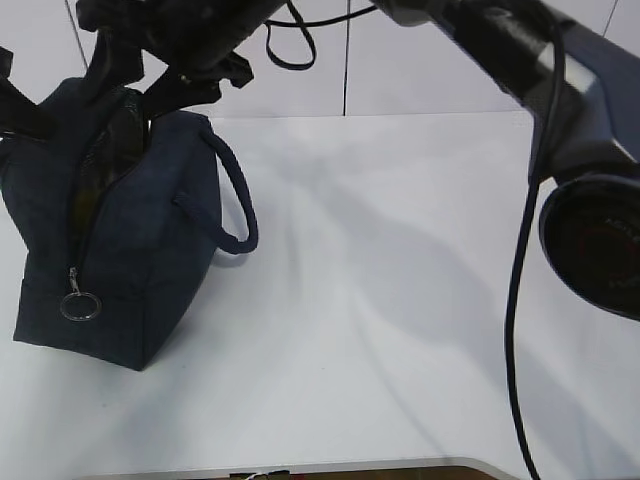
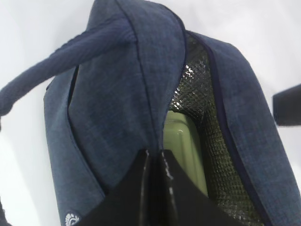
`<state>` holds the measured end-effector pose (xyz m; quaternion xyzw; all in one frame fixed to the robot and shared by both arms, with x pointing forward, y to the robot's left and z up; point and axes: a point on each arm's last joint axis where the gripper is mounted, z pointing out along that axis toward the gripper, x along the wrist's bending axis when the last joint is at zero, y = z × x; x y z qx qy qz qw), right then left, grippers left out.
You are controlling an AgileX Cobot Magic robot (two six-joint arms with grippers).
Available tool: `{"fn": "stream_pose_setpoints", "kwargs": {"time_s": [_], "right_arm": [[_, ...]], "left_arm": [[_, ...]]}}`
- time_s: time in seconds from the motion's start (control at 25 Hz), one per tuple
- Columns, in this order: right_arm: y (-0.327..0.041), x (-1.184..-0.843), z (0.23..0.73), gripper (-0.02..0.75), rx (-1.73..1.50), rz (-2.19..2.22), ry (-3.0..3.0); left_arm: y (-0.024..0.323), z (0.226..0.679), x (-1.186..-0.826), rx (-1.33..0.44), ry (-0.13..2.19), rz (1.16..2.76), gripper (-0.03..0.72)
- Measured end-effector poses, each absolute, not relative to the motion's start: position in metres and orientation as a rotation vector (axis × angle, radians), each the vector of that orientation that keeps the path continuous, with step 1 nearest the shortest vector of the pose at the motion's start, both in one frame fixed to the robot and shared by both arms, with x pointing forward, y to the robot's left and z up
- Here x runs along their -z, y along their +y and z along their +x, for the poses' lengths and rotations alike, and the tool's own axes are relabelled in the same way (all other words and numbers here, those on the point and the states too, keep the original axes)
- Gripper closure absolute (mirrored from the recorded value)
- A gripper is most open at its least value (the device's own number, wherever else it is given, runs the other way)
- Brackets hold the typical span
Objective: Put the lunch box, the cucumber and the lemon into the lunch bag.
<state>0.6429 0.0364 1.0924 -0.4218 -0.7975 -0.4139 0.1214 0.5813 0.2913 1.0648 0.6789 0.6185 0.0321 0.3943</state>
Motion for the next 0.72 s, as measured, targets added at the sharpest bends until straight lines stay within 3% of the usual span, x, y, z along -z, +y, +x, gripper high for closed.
{"fn": "stream_pose_setpoints", "kwargs": {"time_s": [0.48, 0.72], "right_arm": [[0.026, -1.094, 0.649, 0.256, 1.170, -1.360, -2.437], [0.013, -1.113, 0.647, 0.257, 1.193, -1.402, -2.493]], "left_arm": [[0.291, 0.581, -1.065, -0.082, 1.569, 1.724, 0.701], [0.291, 0.581, -1.065, -0.084, 1.569, 1.726, 0.701]]}}
